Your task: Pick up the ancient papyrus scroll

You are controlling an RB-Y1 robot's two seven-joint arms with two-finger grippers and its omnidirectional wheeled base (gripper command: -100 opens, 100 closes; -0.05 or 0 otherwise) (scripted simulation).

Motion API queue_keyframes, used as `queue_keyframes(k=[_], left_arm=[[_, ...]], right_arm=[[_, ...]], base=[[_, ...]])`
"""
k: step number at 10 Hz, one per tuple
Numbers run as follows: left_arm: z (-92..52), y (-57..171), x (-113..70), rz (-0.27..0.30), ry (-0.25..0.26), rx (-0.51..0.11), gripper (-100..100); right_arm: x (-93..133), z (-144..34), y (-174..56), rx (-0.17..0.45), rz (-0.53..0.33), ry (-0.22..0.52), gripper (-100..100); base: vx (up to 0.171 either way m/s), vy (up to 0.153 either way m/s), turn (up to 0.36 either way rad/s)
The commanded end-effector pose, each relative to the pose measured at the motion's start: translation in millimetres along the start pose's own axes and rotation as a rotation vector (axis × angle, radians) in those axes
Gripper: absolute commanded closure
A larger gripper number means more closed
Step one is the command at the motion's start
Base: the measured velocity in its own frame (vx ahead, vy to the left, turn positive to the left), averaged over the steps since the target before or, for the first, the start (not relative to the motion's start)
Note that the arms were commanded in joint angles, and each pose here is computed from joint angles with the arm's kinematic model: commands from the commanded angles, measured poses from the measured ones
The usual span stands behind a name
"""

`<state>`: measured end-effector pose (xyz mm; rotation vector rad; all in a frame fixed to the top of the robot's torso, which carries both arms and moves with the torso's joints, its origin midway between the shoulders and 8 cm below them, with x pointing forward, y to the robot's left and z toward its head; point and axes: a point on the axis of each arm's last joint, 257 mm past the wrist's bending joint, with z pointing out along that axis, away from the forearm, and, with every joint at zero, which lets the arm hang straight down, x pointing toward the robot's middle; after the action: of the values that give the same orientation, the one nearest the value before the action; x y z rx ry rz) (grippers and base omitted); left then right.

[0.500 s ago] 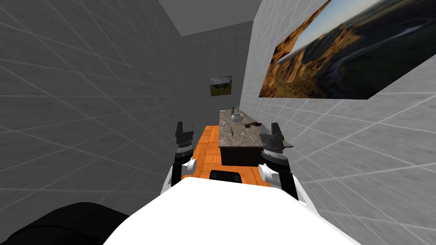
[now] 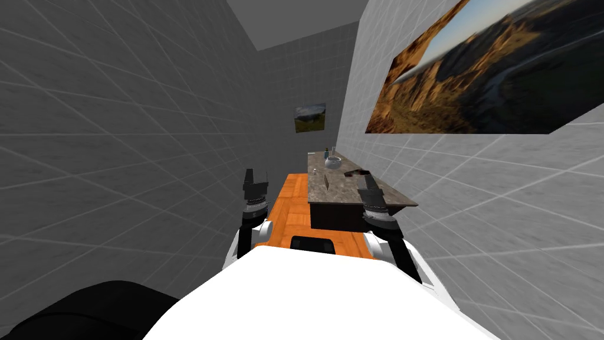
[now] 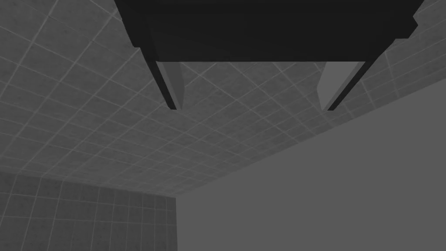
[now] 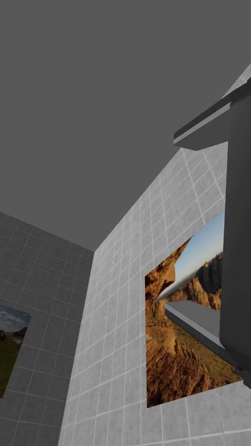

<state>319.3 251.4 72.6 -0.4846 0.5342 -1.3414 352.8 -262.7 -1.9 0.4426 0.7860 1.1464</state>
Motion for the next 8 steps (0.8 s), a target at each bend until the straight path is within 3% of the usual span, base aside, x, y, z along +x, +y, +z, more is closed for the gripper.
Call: queue_keyframes(k=[1, 8], left_arm=[[0.0, 0, 0.0, 0.0, 0.0, 0.0, 0], [0.0, 0, 0.0, 0.0, 0.0, 0.0, 0]], right_arm=[[6, -9.1, -22, 0.056, -0.046, 0.049, -100], [7, -71.6, -124, 0.331, -0.272, 0.251, -100]], base=[[-0.053, 0.142, 0.108], [-0.034, 0.173, 0.115]])
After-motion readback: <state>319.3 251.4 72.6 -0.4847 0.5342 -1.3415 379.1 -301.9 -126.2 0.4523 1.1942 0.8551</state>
